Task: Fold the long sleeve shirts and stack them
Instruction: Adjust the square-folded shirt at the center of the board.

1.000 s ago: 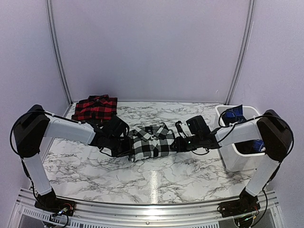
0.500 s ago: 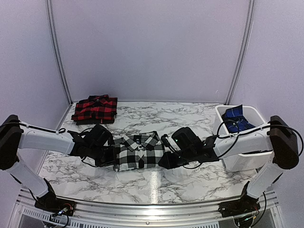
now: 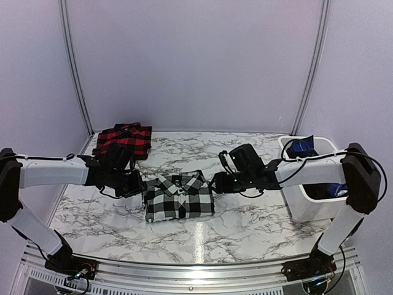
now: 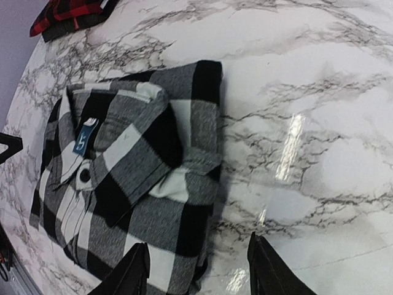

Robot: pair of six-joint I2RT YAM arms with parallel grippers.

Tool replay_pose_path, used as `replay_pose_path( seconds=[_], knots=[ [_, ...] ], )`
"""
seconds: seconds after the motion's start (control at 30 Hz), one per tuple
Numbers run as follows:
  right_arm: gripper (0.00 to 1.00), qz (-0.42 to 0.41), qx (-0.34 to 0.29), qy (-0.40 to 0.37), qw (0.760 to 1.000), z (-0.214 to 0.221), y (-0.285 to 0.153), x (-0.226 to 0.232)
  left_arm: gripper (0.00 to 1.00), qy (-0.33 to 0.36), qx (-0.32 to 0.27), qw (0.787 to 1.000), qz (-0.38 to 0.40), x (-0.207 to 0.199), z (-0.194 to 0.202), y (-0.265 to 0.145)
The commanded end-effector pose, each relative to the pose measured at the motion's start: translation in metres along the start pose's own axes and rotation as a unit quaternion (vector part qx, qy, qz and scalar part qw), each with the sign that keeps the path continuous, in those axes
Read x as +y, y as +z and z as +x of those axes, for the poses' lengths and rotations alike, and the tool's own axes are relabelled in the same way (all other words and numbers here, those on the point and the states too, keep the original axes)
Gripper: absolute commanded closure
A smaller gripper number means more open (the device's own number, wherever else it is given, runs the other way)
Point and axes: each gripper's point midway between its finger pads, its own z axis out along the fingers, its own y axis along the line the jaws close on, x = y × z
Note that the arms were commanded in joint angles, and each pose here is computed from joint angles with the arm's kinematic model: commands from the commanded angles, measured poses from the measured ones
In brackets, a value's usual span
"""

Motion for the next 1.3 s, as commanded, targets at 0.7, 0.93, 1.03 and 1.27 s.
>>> replay_pose_path(
  seconds=[0.7,0.93,1.03,1.27],
  knots=[
    [0.65,-0.007,-0.011,-0.018,1.000,-0.042,0.055,-0.004,0.69,0.017,0.015,1.000,-0.008,-0.007,-0.026,0.044],
    [0.70,-0.008,-0.009,-0.019,1.000,-0.043,0.056,-0.003,0.69,0.015,0.020,1.000,-0.008,-0.007,-0.023,0.042],
    [0.70,-0.008,-0.008,-0.020,1.000,-0.042,0.056,-0.003,0.70,0.014,-0.005,0.999,-0.038,0.003,-0.030,0.027],
    [0.71,-0.010,-0.003,-0.019,1.000,-0.041,0.060,-0.003,0.72,0.015,-0.024,0.998,-0.057,0.008,-0.035,0.008]
  ],
)
